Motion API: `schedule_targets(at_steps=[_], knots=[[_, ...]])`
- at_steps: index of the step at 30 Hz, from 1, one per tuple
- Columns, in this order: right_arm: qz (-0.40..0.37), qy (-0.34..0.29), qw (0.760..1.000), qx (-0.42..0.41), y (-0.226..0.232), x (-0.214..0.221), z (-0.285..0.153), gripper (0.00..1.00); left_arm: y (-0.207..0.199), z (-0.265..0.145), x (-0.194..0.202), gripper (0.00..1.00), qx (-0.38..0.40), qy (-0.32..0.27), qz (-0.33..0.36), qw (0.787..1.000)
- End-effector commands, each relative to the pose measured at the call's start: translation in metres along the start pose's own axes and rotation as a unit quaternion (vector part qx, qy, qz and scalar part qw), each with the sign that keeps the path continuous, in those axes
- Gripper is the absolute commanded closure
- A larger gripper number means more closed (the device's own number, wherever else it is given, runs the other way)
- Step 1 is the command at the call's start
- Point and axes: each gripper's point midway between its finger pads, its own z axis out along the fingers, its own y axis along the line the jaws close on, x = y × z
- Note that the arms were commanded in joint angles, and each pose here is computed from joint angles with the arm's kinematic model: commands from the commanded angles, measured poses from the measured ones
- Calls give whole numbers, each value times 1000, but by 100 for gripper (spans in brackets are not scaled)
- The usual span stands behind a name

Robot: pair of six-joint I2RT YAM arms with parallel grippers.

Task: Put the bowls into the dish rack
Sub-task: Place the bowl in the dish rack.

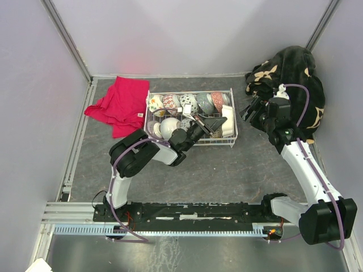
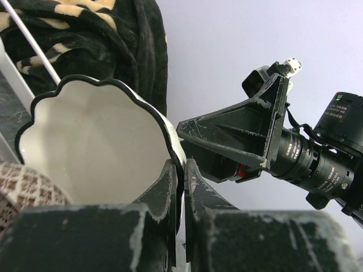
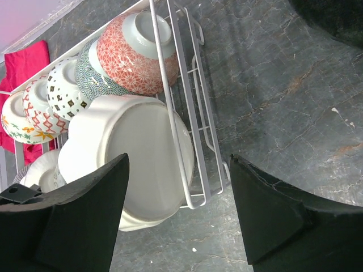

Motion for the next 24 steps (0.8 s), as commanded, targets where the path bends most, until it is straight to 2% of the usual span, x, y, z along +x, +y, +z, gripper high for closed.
schedule_targets(at_steps=[1, 13, 24], knots=[[3, -20, 1000, -18, 10, -14, -1, 21, -96, -12, -59, 97, 134, -97, -4, 986], [3, -13, 1000, -22, 12, -11, 2, 21, -119, -34, -75, 97, 137, -107, 26, 984], [4, -11, 1000, -25, 12, -10, 3, 22, -123, -12, -57, 97, 167, -88, -6, 982]])
